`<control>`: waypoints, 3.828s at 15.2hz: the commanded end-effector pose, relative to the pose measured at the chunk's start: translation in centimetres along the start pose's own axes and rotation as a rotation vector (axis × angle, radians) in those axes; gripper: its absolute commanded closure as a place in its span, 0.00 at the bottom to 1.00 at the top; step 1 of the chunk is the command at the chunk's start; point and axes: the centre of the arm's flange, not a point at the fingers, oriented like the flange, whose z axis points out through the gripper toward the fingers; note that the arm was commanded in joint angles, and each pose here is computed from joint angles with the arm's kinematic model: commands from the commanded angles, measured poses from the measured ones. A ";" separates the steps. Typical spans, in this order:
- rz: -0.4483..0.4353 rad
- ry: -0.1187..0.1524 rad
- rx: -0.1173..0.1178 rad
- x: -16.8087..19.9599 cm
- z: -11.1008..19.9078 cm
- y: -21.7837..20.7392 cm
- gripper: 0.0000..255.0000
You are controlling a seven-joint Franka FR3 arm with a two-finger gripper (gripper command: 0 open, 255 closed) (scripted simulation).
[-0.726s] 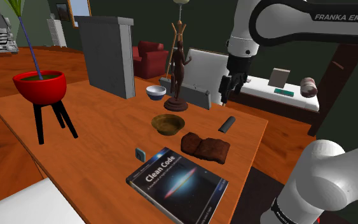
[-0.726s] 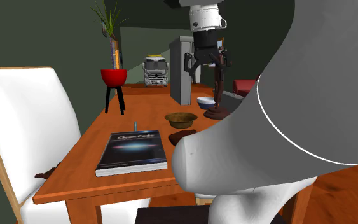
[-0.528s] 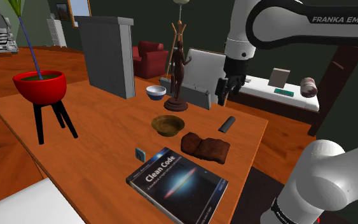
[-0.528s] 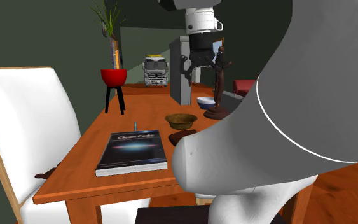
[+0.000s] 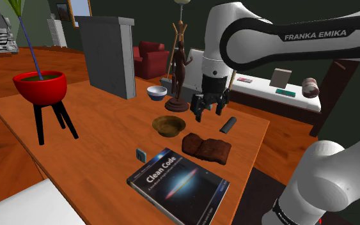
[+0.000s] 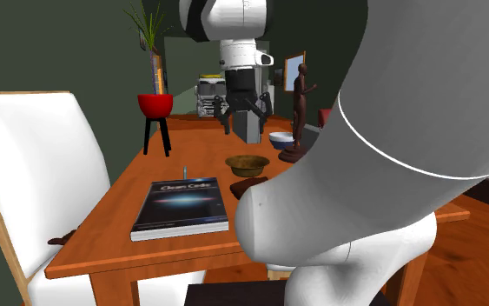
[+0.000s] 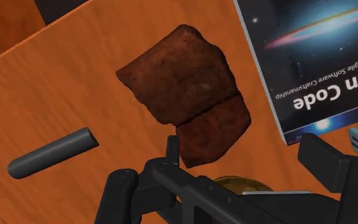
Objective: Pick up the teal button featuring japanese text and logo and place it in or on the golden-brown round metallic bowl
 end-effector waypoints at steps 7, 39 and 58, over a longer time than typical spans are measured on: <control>0.236 -0.034 0.035 2.4 4.0 -9.0 0.00; 0.598 -0.088 0.087 9.5 14.2 -22.0 1.00; 0.598 -0.088 0.087 9.8 7.3 -21.6 1.00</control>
